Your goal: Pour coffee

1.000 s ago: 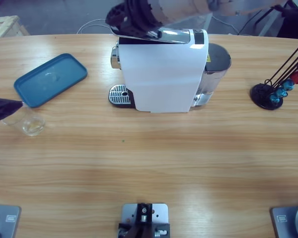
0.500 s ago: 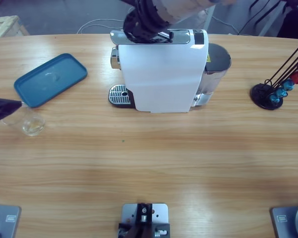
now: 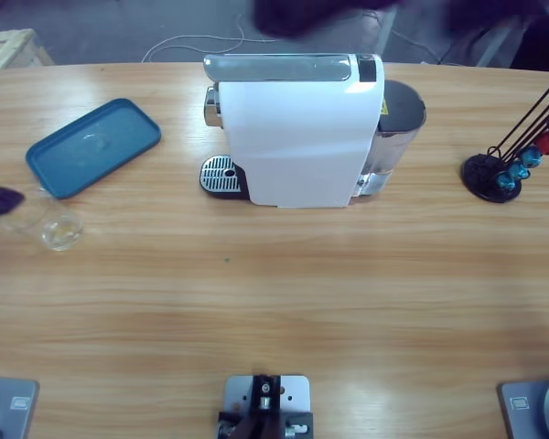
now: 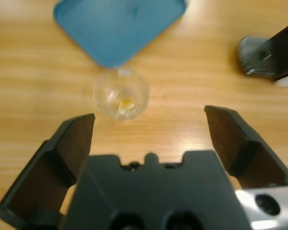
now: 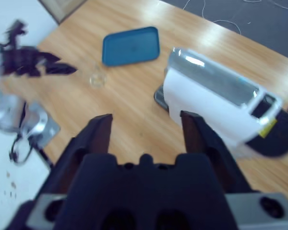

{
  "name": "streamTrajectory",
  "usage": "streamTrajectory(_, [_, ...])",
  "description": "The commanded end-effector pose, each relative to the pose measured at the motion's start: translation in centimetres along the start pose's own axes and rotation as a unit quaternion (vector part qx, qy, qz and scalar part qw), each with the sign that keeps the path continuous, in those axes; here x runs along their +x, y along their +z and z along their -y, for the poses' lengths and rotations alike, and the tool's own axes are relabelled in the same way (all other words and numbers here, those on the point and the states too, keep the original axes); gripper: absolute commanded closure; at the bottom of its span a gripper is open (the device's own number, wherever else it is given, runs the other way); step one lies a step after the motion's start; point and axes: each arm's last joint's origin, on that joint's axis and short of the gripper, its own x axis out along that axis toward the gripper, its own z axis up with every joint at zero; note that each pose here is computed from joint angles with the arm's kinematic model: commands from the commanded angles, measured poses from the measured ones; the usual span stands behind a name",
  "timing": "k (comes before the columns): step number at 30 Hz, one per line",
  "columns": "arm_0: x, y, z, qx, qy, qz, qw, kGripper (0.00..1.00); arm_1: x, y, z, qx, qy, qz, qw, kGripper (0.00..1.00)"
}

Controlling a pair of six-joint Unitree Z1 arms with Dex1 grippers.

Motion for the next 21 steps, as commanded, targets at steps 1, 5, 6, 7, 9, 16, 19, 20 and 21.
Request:
streamTrajectory(1, [5.0, -1.9, 0.7, 0.01, 0.082, -0.018, 0.996, 0.008, -6.1, -4.0, 2.3, -0.004, -0.025, -0.021, 0.999, 0.0])
streamTrajectory(5, [6.3, -1.7, 1.5, 0.015, 0.112, -0.024, 0.993, 0.005, -5.7, -4.2, 2.4, 0.002, -0.041, -0.027, 0.999, 0.0])
streamTrajectory(6, [6.7, -1.8, 1.6, 0.017, 0.118, -0.027, 0.992, 0.004, -5.5, -4.2, 2.3, 0.001, -0.042, -0.029, 0.999, 0.0])
streamTrajectory(7, [7.1, -1.9, 1.8, 0.021, 0.124, -0.032, 0.992, 0.004, -5.4, -4.2, 2.3, 0.001, -0.044, -0.03, 0.999, 0.0])
streamTrajectory(9, [7.7, -2.0, 2.0, 0.02, 0.136, -0.037, 0.99, 0.009, -5.0, -4.5, 2.4, 0.007, -0.056, -0.034, 0.998, 0.0])
streamTrajectory(16, [8.5, -2.1, 2.0, 0.011, 0.167, -0.026, 0.986, 0.072, -4.0, -5.9, 2.7, 0.015, -0.074, -0.055, 0.996, 0.0])
streamTrajectory(19, [9.3, -2.0, 2.3, 0.02, 0.183, -0.027, 0.983, 0.238, -3.9, -5.9, 2.8, 0.016, -0.076, -0.055, 0.995, 0.0])
streamTrajectory(20, [9.3, -2.0, 2.3, 0.017, 0.184, -0.027, 0.982, 0.399, -3.9, -5.9, 2.7, 0.016, -0.076, -0.054, 0.996, 0.0])
streamTrajectory(21, [9.4, -2.1, 2.3, 0.015, 0.185, -0.027, 0.982, 0.551, -3.9, -5.9, 2.8, 0.017, -0.076, -0.054, 0.995, 0.0])
